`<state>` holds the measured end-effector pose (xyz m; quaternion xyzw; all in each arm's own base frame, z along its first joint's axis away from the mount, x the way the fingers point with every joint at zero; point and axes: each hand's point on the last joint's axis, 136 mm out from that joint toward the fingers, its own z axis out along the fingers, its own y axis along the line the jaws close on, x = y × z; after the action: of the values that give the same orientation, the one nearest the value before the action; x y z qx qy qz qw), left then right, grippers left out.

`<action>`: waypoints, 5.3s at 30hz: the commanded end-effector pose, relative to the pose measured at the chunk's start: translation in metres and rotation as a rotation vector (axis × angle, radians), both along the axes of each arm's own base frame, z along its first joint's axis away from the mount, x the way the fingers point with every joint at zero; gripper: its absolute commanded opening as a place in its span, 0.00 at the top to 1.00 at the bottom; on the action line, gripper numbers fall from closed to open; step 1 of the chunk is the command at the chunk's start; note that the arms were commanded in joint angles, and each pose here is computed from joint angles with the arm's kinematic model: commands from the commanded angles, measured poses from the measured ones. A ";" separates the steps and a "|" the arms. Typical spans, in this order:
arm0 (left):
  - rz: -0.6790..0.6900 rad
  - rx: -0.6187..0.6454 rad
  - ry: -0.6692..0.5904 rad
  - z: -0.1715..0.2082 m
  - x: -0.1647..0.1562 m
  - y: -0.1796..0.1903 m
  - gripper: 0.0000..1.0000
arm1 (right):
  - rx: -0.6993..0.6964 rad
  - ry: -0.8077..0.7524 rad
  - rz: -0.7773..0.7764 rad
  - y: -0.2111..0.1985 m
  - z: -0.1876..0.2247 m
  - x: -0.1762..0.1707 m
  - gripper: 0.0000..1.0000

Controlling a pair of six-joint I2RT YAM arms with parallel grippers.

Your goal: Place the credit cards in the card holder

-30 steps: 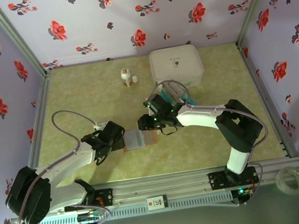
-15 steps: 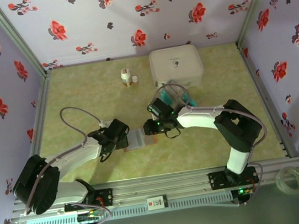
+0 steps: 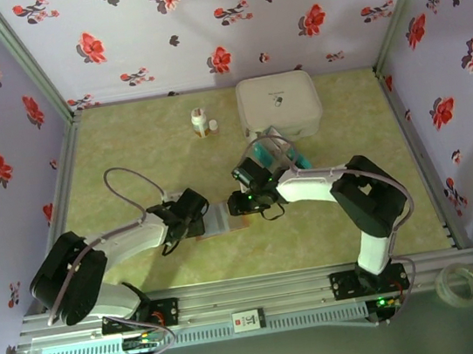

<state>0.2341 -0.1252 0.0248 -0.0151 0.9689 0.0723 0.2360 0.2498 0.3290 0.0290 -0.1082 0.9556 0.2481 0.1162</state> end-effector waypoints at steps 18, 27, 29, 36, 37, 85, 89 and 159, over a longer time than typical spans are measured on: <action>-0.023 0.008 0.001 -0.004 -0.001 -0.004 0.00 | 0.121 0.028 0.078 0.047 0.021 -0.018 0.61; 0.031 -0.033 -0.062 0.027 0.002 0.009 0.00 | 0.161 0.003 0.113 0.070 0.044 -0.025 0.61; 0.041 -0.046 -0.077 0.034 0.002 0.013 0.00 | 0.164 0.008 0.118 0.075 0.043 -0.025 0.60; 0.092 -0.062 -0.122 0.055 -0.002 0.034 0.00 | 0.165 0.036 0.132 0.102 0.025 -0.022 0.60; 0.098 -0.066 -0.129 0.056 -0.002 0.037 0.00 | 0.165 0.039 0.132 0.105 0.022 -0.021 0.60; -0.006 -0.128 -0.068 0.038 0.007 0.000 0.00 | -0.699 -0.286 0.062 -0.163 0.073 0.069 0.64; -0.010 -0.123 -0.058 0.036 0.008 -0.003 0.00 | -0.698 -0.272 0.074 -0.160 0.066 0.071 0.66; -0.077 -0.270 -0.024 0.008 0.009 -0.061 0.00 | -0.017 -0.317 -0.129 -0.119 0.121 0.012 1.00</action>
<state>0.2458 -0.1784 0.0397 -0.0022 0.9665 -0.0566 0.2502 0.2593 0.2085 0.1416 -0.0979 0.9402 0.1940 0.2622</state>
